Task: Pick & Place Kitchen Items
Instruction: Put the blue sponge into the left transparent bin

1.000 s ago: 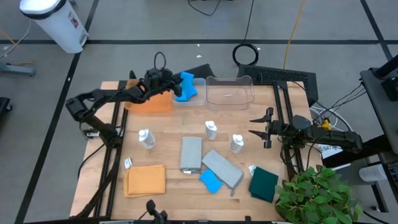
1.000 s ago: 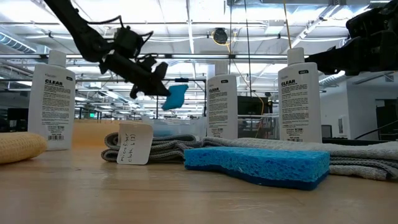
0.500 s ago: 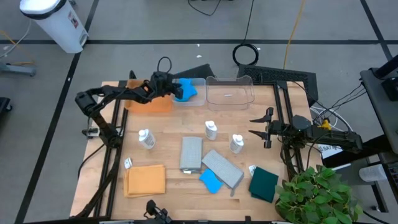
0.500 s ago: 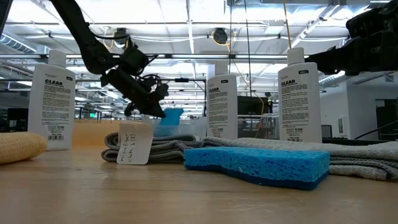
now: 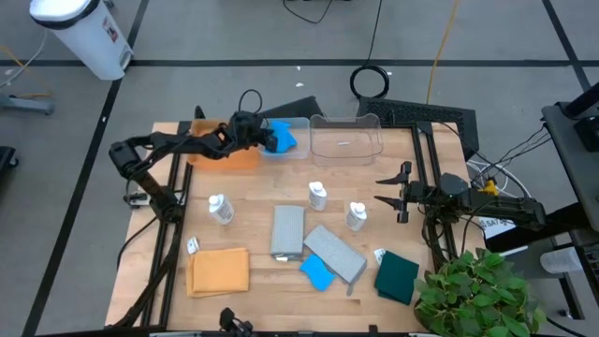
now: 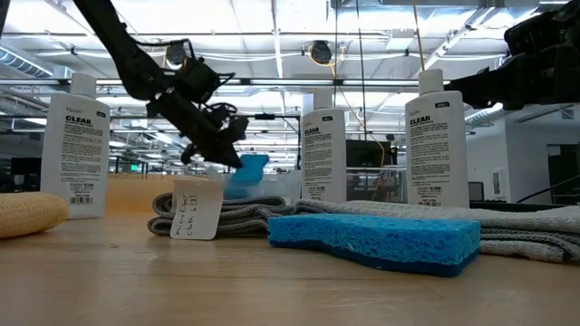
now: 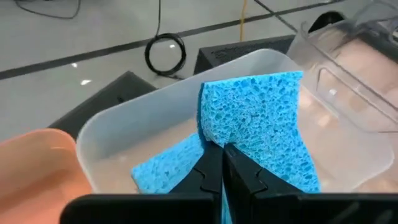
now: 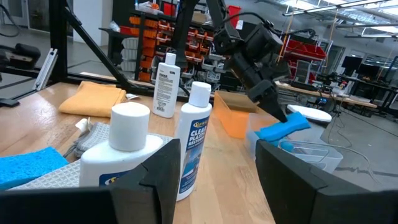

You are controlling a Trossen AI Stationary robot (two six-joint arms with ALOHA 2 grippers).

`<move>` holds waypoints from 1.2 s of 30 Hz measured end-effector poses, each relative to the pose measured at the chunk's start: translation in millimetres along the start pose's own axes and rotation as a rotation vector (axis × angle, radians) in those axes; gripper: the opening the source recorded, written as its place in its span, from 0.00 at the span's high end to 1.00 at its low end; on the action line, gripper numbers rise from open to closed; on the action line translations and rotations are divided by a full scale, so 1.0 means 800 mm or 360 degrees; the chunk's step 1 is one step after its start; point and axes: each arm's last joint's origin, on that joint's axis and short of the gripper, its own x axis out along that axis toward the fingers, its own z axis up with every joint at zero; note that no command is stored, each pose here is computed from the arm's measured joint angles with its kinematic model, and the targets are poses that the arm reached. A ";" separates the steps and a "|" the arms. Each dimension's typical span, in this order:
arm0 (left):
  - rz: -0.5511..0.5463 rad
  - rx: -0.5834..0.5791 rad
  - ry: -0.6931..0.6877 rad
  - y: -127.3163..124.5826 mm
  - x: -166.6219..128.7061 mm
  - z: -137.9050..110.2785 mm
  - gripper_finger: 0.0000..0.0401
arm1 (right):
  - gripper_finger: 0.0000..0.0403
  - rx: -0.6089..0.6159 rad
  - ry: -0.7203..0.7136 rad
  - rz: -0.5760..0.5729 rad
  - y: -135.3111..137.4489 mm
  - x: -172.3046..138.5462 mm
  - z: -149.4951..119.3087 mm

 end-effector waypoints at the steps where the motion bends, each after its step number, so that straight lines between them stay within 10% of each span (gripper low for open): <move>1: 0.0020 0.0015 0.0004 -0.002 -0.004 0.001 0.99 | 0.55 0.0000 -0.0001 0.0000 0.000 0.000 0.000; 26: 0.0304 0.0115 0.0207 -0.013 -0.018 -0.020 0.95 | 0.55 0.0000 0.0000 0.0000 0.000 0.000 0.000; 36: 0.0317 0.0149 0.0177 -0.013 -0.017 -0.018 0.66 | 0.55 0.0000 -0.0001 -0.0001 0.000 0.000 0.000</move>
